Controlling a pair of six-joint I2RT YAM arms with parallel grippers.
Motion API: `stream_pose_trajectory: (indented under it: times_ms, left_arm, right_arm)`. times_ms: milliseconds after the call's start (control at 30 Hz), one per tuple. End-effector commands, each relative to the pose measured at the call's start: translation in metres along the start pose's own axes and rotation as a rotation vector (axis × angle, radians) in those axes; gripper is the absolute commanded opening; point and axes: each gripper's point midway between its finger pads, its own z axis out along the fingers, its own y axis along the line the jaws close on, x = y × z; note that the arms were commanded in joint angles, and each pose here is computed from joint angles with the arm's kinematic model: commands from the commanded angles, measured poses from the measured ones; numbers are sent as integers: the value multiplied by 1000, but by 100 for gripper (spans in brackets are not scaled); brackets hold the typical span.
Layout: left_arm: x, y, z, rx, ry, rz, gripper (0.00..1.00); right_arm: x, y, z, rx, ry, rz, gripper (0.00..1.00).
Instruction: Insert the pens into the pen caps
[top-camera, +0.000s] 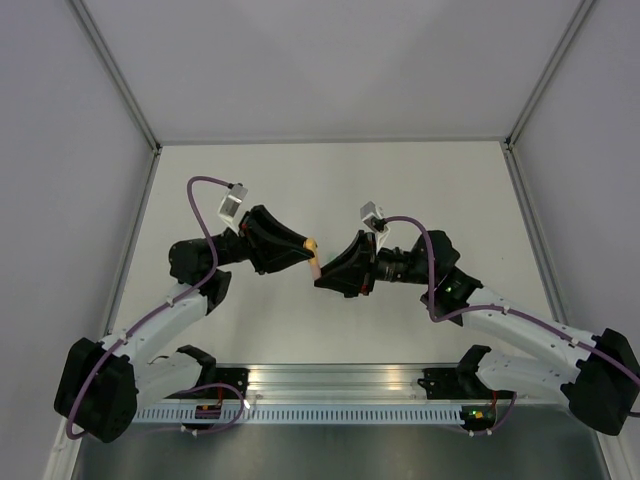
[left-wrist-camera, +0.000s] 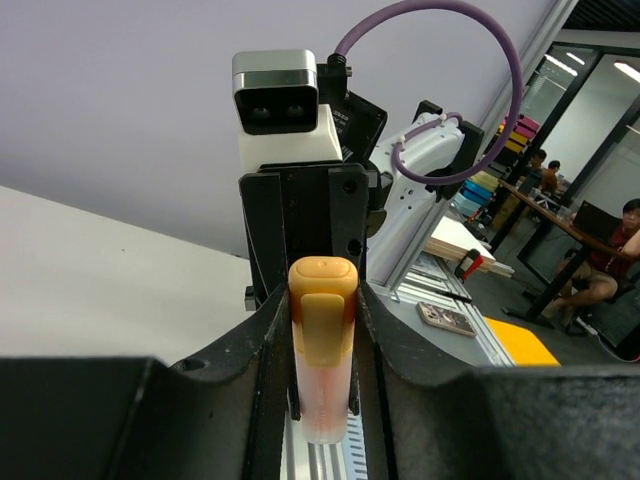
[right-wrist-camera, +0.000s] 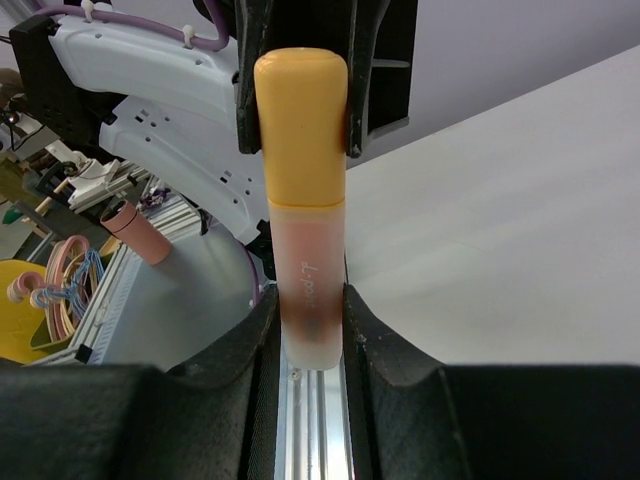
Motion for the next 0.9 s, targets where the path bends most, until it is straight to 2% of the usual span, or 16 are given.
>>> stream_pose_trajectory:
  times_ms: [0,100,267,433,500,700,867]
  left_arm:
    - [16,-25,-2,110,83,24,38]
    - [16,-26,-2,112,82,21,50]
    - [16,-25,0,106,81,5,59]
    - [13,-13,2,27,55,-10,60]
    - [12,2,1,-65,37,-28,59]
    - [-4,9,-8,-220,-42,29,58]
    - [-4,28,-18,-373,-52,-2,54]
  right_arm:
    - [-49,16,2,-19,-122,-95,0]
    - [-52,17,1,-16,-120,-99,0]
    - [-54,16,2,-7,-120,-103,0]
    - [-53,2,4,59,-103,-101,0]
    - [-53,-2,5,79,-101,-103,0]
    - [-52,-20,3,175,-90,-108,0]
    - [-48,-37,2,260,-78,-113,0]
